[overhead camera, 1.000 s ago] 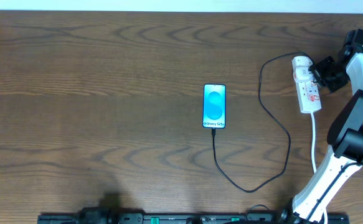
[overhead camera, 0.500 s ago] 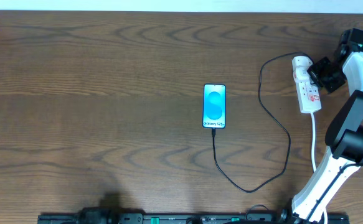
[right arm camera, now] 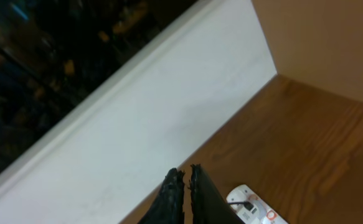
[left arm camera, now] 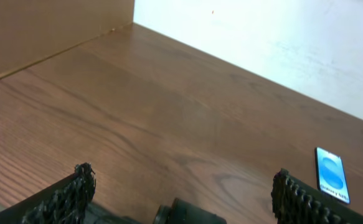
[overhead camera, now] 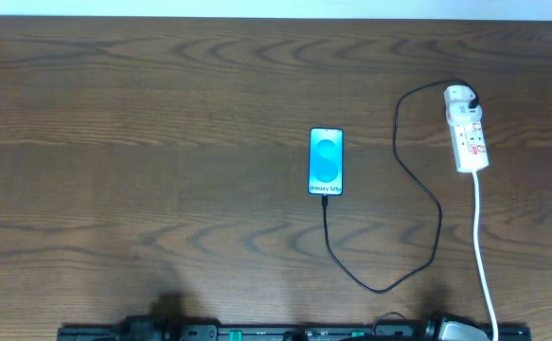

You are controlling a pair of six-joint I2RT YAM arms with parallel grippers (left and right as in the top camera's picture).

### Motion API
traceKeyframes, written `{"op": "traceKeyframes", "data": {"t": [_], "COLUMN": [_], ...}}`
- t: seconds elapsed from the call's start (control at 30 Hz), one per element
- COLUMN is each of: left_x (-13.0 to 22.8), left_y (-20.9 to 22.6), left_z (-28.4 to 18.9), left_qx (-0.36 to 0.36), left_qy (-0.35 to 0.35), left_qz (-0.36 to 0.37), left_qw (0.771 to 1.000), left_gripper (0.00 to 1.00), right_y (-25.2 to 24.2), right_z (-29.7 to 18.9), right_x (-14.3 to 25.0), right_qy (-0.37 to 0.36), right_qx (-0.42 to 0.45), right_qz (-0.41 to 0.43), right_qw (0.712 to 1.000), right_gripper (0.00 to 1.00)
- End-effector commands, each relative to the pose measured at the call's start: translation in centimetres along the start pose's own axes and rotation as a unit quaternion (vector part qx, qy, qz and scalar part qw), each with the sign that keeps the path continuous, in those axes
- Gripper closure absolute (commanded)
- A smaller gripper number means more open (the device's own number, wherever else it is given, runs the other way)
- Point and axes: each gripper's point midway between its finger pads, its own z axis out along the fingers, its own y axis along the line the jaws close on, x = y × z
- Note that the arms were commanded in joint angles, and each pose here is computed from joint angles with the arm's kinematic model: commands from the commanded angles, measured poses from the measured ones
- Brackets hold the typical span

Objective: Plug charger to phone and switch on socket

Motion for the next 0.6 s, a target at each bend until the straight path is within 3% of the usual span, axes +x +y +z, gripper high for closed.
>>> {"op": "traceKeyframes", "data": {"t": [0.0,0.3,0.43,0.57], "left_x": [1.7,-6.4,-6.4,-4.9], "left_y": [0.7,-2.2,-3.1,-4.1], "left_z": [-0.1,0.6,4.4,10.8], "left_qx": [-0.011,0.041,0.038,0.035], "left_qy": [0.034,-0.121,-0.110,-0.083], "left_qz": [0.015,-0.039,-0.039,-0.095], "left_qw": [0.999,0.991,0.992,0.991], "left_gripper": [0.08,0.08,0.07,0.07], "right_y": [-1.2,0.2,0.2,0.3], "right_z": [-2.5,-3.9,-3.9,-4.0], "right_x": [0.7,1.4,1.4,1.4], "right_qy": [0.012,0.033,0.033,0.032], "right_qx": [0.018,-0.028,-0.028,-0.029], "right_qz": [-0.009,-0.008,-0.008,-0.007], "right_qw": [1.000,0.999,0.999,0.999], "right_gripper": [0.93,0.83,0.77,0.73]}}
